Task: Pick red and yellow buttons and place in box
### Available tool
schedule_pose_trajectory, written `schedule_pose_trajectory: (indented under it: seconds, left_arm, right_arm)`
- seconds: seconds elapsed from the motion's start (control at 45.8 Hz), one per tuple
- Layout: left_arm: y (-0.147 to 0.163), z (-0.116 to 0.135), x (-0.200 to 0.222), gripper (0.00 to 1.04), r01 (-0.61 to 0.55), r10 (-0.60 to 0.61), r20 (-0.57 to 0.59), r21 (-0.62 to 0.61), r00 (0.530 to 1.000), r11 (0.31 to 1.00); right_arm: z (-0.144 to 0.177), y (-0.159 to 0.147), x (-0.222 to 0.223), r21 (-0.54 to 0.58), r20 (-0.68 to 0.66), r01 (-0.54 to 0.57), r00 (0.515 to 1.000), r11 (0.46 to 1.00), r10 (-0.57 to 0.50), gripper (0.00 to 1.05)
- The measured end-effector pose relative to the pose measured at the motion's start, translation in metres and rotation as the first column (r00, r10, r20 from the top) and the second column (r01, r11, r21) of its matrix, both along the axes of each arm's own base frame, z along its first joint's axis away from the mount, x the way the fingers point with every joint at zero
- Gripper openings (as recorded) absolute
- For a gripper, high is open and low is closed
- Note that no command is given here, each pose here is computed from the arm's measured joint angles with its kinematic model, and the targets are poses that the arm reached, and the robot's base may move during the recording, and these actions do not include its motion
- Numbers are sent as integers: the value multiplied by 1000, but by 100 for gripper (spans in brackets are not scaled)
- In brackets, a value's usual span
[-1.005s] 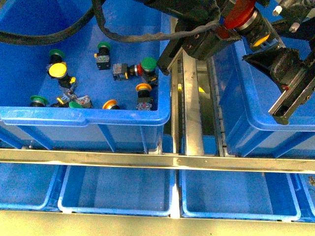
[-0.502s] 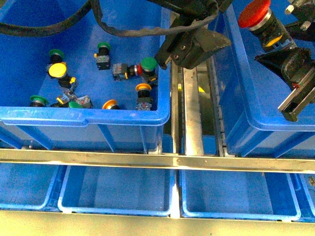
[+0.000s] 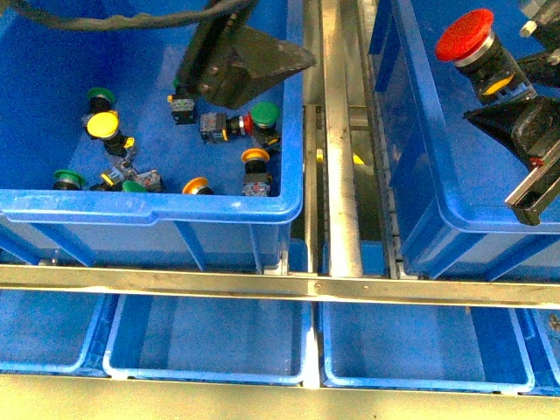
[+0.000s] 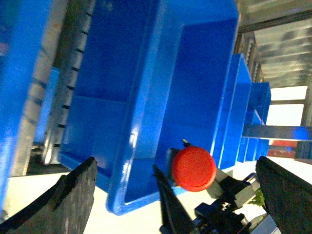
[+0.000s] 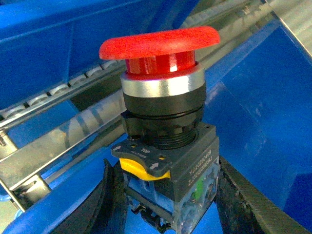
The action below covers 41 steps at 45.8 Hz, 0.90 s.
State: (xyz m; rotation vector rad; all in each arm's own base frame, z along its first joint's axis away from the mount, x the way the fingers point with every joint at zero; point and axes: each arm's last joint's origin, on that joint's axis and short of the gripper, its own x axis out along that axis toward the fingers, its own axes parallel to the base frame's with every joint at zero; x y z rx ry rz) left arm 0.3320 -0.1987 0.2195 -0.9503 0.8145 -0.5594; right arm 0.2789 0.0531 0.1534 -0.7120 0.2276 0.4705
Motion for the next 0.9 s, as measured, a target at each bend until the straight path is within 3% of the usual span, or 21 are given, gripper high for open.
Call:
schedule_pose_trajectory:
  seconds: [0.197,0.568,0.896]
  left_arm:
    - [31,3,-14,97,-48,45,48,69,998,996]
    - [110,-6,-72,97,-132,59,205,365,977,922]
    - [163,-6,-106,97,-254,169,238,392,956,884]
  right_arm:
    - [3,-8,0,41,-6,40,999,998,-40,41]
    - [23,-31,-7,116,-21,205,979,972,-204,41]
    - [32,-34,-29,200,-77,283,959,938,-273,41]
